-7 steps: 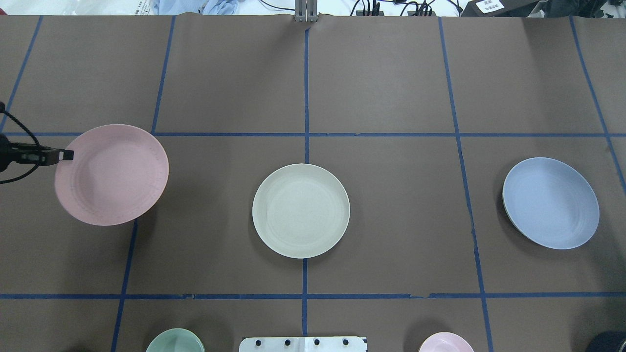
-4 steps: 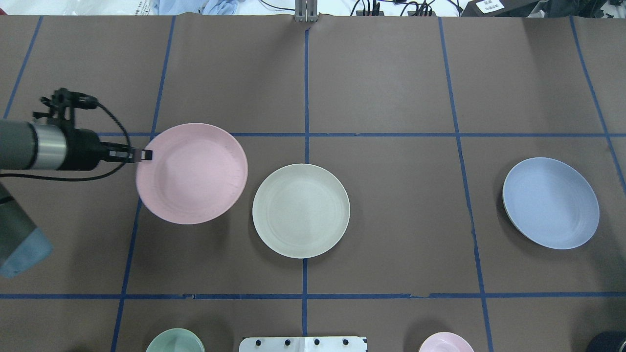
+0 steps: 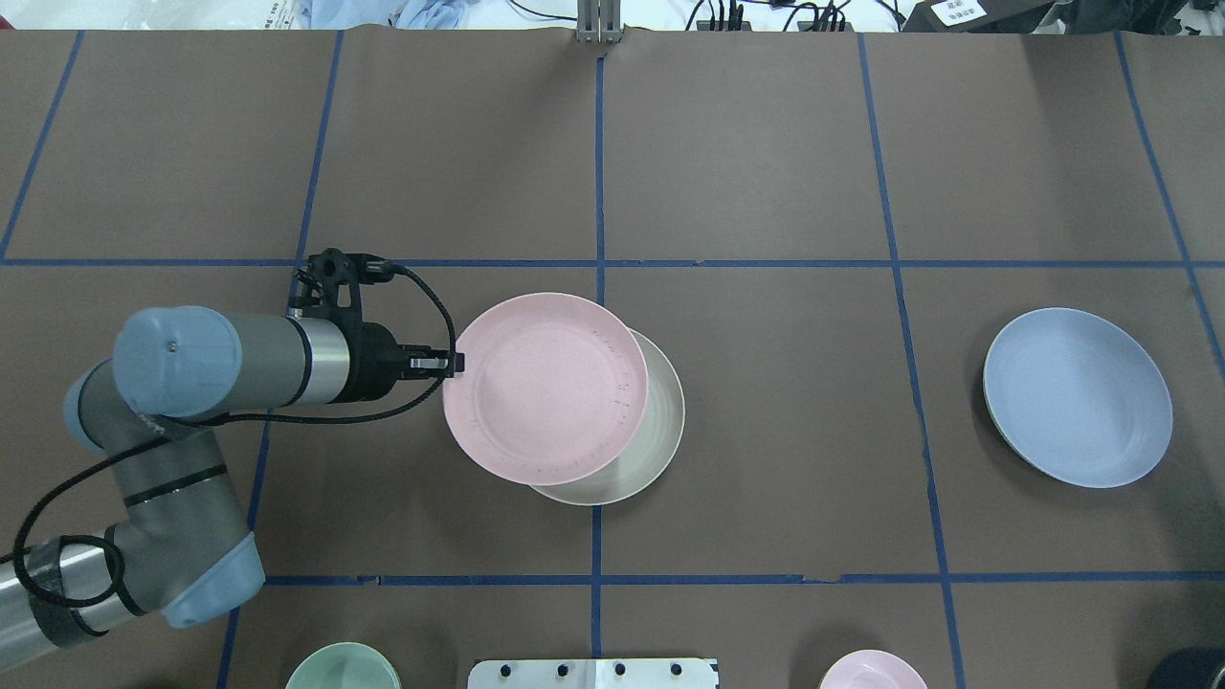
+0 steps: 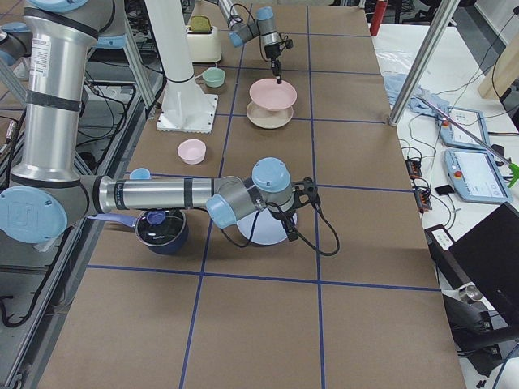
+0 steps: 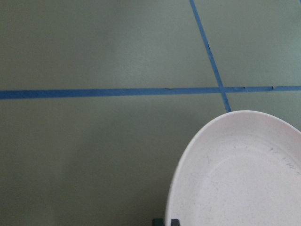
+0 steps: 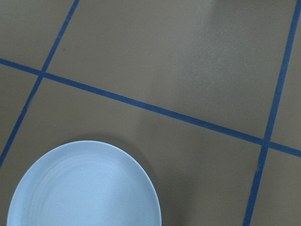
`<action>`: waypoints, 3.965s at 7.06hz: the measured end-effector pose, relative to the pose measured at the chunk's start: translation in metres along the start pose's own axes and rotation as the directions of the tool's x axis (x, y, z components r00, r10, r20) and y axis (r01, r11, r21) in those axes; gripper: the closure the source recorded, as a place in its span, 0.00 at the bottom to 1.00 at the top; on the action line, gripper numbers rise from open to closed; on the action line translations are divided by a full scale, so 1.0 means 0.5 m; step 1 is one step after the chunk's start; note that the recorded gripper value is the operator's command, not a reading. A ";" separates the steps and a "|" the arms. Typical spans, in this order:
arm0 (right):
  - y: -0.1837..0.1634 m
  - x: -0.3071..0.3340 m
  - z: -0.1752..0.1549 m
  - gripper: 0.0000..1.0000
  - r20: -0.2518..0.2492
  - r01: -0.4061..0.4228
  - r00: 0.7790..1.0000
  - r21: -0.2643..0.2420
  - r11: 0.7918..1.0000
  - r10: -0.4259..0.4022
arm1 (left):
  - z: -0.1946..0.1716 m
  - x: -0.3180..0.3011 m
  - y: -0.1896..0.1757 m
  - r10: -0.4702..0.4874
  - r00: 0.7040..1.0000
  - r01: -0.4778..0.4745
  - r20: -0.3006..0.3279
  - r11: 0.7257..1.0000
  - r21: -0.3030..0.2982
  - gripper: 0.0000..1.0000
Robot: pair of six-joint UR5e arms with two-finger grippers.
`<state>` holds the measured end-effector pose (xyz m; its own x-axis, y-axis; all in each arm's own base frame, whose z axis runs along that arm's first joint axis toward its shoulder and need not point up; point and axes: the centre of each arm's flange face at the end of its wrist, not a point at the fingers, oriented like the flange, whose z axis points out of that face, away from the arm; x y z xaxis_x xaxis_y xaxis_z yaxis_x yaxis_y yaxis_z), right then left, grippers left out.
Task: Stack three plates with pink and blue
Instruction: 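Slide the pink plate with the left gripper onto the cream plate, then release pink plate, withdraw left gripper while right gripper grips blue plate rim, then slide the light blue plate with the right gripper onto the pink plate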
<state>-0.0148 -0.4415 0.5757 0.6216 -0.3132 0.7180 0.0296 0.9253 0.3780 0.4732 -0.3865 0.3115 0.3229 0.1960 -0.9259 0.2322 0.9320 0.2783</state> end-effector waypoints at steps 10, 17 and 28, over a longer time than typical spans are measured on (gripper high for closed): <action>0.072 -0.053 0.089 0.00 -0.037 -0.065 0.997 -0.008 0.998 0.064 | -0.155 -0.166 -0.065 0.273 0.959 -0.268 0.072 0.961 -0.064 0.00; 0.245 -0.067 0.301 0.93 -0.092 -0.156 0.983 0.068 0.985 0.162 | -0.402 -0.464 -0.158 0.553 0.812 -0.539 0.186 0.833 -0.126 0.00; -0.124 -0.393 0.223 1.00 0.218 -0.267 0.949 0.175 0.948 0.227 | -0.503 -0.682 -0.182 0.421 0.868 -0.378 0.263 0.904 -0.199 0.00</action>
<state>-0.2259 -0.4612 0.4764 0.4260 -0.1341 0.8947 -0.2745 0.9232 0.2691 0.1112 -0.4613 0.5375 0.6195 0.4825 -0.6193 -0.0947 0.8290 0.5512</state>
